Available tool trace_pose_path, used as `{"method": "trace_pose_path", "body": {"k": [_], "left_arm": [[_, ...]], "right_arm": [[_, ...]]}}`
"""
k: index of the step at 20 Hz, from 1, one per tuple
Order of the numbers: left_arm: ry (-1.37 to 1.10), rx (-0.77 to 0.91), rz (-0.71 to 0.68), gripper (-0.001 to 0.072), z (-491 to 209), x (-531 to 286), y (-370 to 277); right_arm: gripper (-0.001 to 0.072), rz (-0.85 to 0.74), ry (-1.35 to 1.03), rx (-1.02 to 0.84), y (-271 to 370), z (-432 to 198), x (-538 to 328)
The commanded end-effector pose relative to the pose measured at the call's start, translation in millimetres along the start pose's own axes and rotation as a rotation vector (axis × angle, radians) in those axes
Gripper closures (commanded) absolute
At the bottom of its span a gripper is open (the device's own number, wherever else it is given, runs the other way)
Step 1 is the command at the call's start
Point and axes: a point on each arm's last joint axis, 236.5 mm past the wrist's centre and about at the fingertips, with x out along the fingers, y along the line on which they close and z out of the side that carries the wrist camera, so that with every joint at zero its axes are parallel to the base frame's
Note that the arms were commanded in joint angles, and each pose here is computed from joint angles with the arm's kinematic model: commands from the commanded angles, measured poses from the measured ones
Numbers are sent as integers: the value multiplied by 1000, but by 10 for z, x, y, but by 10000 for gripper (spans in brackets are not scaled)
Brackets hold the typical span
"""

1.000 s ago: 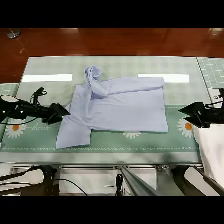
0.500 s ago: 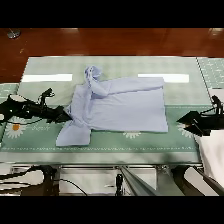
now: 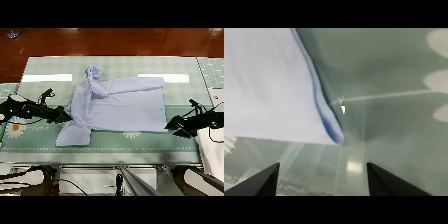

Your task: Fold the shirts.

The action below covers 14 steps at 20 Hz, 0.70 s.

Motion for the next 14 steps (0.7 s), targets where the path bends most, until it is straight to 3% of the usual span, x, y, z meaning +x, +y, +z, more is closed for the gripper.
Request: {"method": "trace_pose_path", "body": {"k": [1, 4, 5, 6, 7, 8, 11, 14], "left_arm": [[0, -1, 0, 685, 1, 1, 0], [0, -1, 0, 685, 1, 1, 0], [0, -1, 0, 685, 1, 1, 0], [0, -1, 0, 685, 1, 1, 0], [0, -1, 0, 685, 1, 1, 0], [1, -2, -1, 685, -1, 0, -4], [-44, 45, -40, 685, 151, -173, -242], [-384, 237, -227, 686, 907, -1107, -1411]], "right_arm": [[86, 71, -34, 27, 228, 174, 168], [90, 90, -39, 17, 370, 240, 295], [129, 84, -34, 5, 412, 252, 328], [234, 78, -37, -9, 459, 277, 347], [426, 76, -40, -33, 520, 308, 349], [697, 78, -49, -83, 599, 352, 321], [694, 114, -75, -249, 1086, 530, -114], [694, 162, -319, -416, 1918, 1007, -1294]]}}
